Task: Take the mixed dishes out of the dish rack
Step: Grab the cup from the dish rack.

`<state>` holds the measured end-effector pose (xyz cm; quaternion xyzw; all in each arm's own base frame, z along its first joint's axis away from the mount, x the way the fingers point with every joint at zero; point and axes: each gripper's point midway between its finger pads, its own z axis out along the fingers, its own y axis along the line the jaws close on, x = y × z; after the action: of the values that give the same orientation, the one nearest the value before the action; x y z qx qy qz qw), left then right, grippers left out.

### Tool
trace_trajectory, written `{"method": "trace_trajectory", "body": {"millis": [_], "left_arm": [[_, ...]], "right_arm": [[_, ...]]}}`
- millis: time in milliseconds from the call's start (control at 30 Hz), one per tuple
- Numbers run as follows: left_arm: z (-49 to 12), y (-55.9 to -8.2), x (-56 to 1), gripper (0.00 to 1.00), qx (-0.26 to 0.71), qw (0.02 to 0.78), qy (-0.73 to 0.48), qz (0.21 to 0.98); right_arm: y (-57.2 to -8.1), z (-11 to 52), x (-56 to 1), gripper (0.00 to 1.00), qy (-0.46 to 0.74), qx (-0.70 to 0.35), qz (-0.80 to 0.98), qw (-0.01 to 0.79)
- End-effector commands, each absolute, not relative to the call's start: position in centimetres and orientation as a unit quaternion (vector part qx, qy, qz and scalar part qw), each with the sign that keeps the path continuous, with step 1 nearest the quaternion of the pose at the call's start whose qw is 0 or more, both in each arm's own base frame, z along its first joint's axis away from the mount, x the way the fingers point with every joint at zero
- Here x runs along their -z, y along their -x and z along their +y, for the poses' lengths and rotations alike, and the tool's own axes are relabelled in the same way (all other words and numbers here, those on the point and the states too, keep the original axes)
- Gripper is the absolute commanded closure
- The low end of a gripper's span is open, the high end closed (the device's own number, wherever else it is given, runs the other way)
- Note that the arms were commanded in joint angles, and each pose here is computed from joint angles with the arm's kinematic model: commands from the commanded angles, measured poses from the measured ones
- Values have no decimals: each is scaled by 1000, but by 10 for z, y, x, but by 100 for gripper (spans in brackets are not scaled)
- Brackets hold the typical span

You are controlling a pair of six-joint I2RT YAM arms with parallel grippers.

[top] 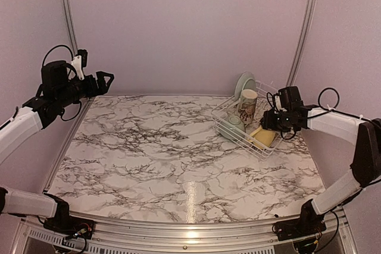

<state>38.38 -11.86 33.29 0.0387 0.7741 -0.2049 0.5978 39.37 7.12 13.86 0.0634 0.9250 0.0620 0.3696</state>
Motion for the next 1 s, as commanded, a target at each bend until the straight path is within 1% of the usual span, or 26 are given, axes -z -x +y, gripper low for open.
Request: {"method": "trace_trajectory", "body": {"millis": [0,67,133,200,267,333,433,467,500,533,600,633,767,967], "left_arm": [[-122,-383,-343,1,214,598,-42,771],[-123,-383,-343,1,215,598,-43,771],[-123,-383,-343,1,214,598,-43,771],[-123,-383,-343,1,216,598,-42,771],[-124,-383,-342,1,217,597,-43,771],[-124,-383,-343,1,219,596,-42,771],[-124,-383,-343,1,220,596,-44,771],[-124,-382,-344,1,220,597,-43,770],[-124,-382,-345,1,221,598,-43,770],[-124,-382,-345,1,221,598,-43,769],[-124,-381,-346,1,221,599,-43,768],[-123,-381,-347,1,221,600,-43,768],[-123,-380,-347,1,221,601,-43,767],[-123,-379,-348,1,222,601,-42,767]], "right_arm": [[-415,76,-154,81,-5,-46,930,365],[-416,76,-146,79,17,-30,938,345],[-416,75,-146,76,31,-19,939,343],[-418,75,-148,69,36,-11,938,344],[-418,77,-150,59,40,1,938,344],[-417,78,-151,47,35,18,938,343],[-416,76,-157,31,4,46,939,340],[-416,77,-160,28,-10,51,938,342],[-416,75,-163,21,-33,55,937,344],[-417,74,-166,18,-54,55,934,348],[-417,72,-169,16,-93,53,935,339],[-415,70,-169,3,-122,54,934,332],[-402,54,-167,1,-243,85,915,312],[-399,56,-161,1,-320,74,898,293]]}}
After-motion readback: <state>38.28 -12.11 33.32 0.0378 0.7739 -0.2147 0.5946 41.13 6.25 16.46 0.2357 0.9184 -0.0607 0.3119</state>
